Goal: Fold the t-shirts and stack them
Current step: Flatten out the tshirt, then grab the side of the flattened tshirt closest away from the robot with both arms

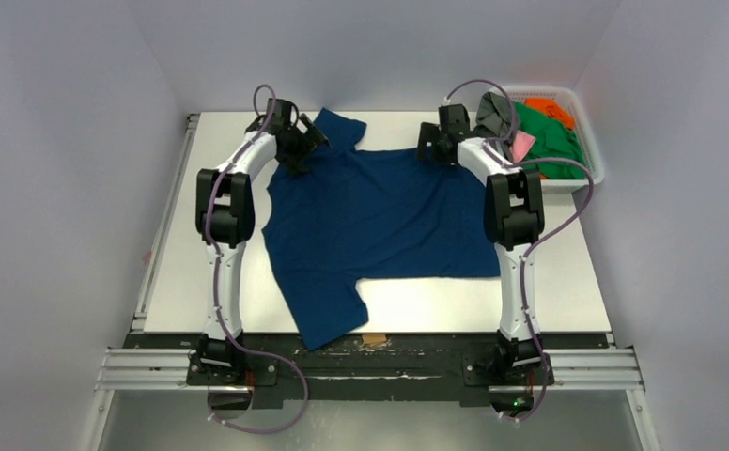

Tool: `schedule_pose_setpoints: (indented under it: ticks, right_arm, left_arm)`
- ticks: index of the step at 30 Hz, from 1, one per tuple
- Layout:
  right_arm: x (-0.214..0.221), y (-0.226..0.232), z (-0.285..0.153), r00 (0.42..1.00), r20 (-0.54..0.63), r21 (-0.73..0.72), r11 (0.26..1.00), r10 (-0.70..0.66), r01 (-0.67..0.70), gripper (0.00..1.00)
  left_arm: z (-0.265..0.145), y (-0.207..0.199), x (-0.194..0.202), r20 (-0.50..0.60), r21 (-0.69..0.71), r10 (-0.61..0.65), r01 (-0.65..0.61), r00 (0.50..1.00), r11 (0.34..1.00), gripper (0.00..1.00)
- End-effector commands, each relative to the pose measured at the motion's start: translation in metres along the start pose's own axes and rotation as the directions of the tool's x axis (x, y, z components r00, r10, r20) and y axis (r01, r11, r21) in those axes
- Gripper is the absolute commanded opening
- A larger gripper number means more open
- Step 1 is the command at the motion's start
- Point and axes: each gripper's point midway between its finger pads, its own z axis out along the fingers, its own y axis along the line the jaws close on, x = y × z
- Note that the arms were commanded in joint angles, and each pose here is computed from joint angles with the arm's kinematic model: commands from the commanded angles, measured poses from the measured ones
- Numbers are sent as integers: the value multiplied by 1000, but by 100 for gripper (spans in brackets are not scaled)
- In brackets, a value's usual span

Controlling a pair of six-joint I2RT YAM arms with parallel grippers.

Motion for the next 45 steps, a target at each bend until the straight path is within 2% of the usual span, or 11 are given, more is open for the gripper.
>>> schedule_pose_setpoints:
  ticks: [1, 6, 10, 14, 18, 24, 27, 30, 35, 40, 45]
  right_arm:
    - [-4, -5, 23, 998, -14, 8, 998, 58, -58, 94]
    - [-31, 0, 34, 994, 26, -47, 993, 109, -108, 99]
    - [-63, 9, 11, 985, 80, -114, 983, 154, -145, 99]
    - [-104, 14, -45, 978, 180, -145, 986, 108, -82, 99]
    - [-114, 12, -104, 969, 236, -156, 987, 70, -33, 99]
    - [-57, -2, -173, 968, 239, -148, 988, 81, -46, 99]
    - [-12, -16, -195, 968, 205, -150, 982, 145, -116, 99]
    - [34, -35, -209, 966, 167, -110, 977, 200, -183, 99]
    - [98, -80, -219, 964, 104, 83, 964, 246, -255, 99]
    - [124, -102, -228, 961, 96, 177, 946, 259, -273, 99]
    - [128, -105, -234, 955, 128, 167, 944, 266, -286, 98]
  left_arm:
    - [19, 16, -38, 87, -59, -97, 103, 991, 993, 100]
    - [35, 2, -80, 137, 33, -172, 169, 976, 985, 100]
    - [31, -22, -122, 220, 154, -216, 185, 951, 971, 100]
    - [-17, -57, -151, 294, 260, -195, 118, 936, 958, 100]
    - [-107, -100, -140, 342, 306, -63, -48, 938, 951, 100]
    - [-199, -75, -32, 323, 175, 207, -273, 923, 946, 100]
    - [-223, -29, 36, 272, 64, 324, -352, 906, 934, 100]
    - [-231, 26, 104, 151, -31, 394, -394, 907, 919, 100]
    - [-236, 99, 213, -92, -72, 455, -462, 886, 884, 98]
    - [-241, 151, 275, -234, -112, 441, -475, 867, 873, 95]
    - [-228, 162, 324, -332, -41, 442, -481, 834, 876, 75]
